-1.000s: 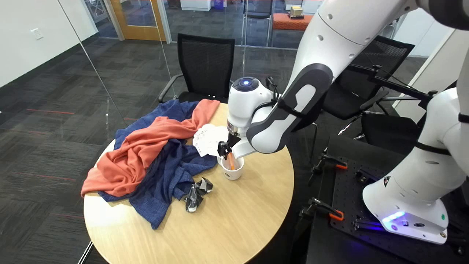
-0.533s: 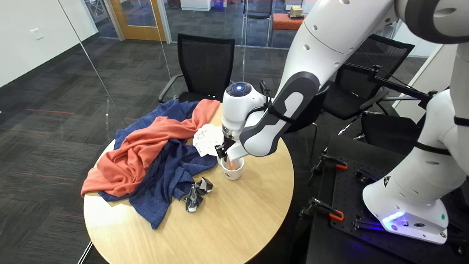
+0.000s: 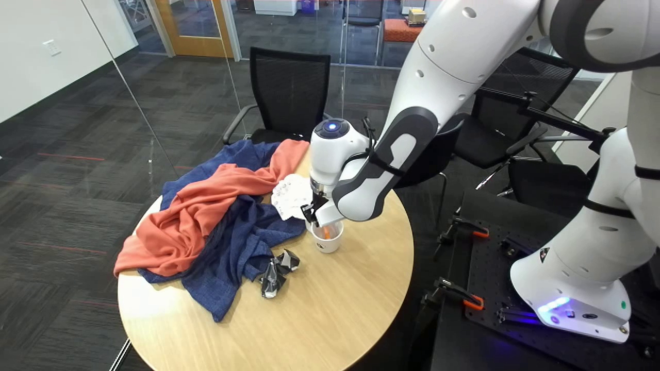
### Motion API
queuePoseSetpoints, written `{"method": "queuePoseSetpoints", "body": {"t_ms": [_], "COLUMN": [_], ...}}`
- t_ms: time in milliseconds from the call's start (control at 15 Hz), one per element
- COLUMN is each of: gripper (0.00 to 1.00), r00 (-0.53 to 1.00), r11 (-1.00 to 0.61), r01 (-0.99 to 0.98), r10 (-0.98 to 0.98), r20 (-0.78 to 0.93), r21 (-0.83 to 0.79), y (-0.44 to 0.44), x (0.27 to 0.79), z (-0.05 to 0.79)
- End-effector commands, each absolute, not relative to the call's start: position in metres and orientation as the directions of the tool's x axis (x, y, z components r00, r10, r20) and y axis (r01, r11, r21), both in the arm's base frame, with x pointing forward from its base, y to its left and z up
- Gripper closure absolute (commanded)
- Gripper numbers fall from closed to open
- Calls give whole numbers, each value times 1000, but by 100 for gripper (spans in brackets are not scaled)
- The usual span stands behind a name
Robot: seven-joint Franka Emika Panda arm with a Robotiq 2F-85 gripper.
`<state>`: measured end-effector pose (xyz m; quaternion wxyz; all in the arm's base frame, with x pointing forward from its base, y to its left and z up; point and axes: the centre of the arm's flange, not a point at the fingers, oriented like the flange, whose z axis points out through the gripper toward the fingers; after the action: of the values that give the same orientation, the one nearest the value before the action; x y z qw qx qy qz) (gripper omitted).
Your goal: Remove the orange marker from the mug and put it on the table
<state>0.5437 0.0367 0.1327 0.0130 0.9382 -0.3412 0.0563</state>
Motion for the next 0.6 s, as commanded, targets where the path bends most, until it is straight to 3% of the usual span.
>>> {"method": "queuePoseSetpoints", "body": {"t_ms": [0,67,267,333,533], "gripper": [56,63,72,68,66], "r00": [758,758,757,757,757], "r11": [-764,-763,-762,-762,-762], "r01": [-645,-646,-648,-648,-648], "r10": [-642,-643,-644,-644,-643], "r20": [116,114,111,111,116], "r21": [-12,-10,-4,-2,6], "y": [35,35,34,34,33], "x": [550,550,552,553,556], "z": [126,125,120,119,114]}}
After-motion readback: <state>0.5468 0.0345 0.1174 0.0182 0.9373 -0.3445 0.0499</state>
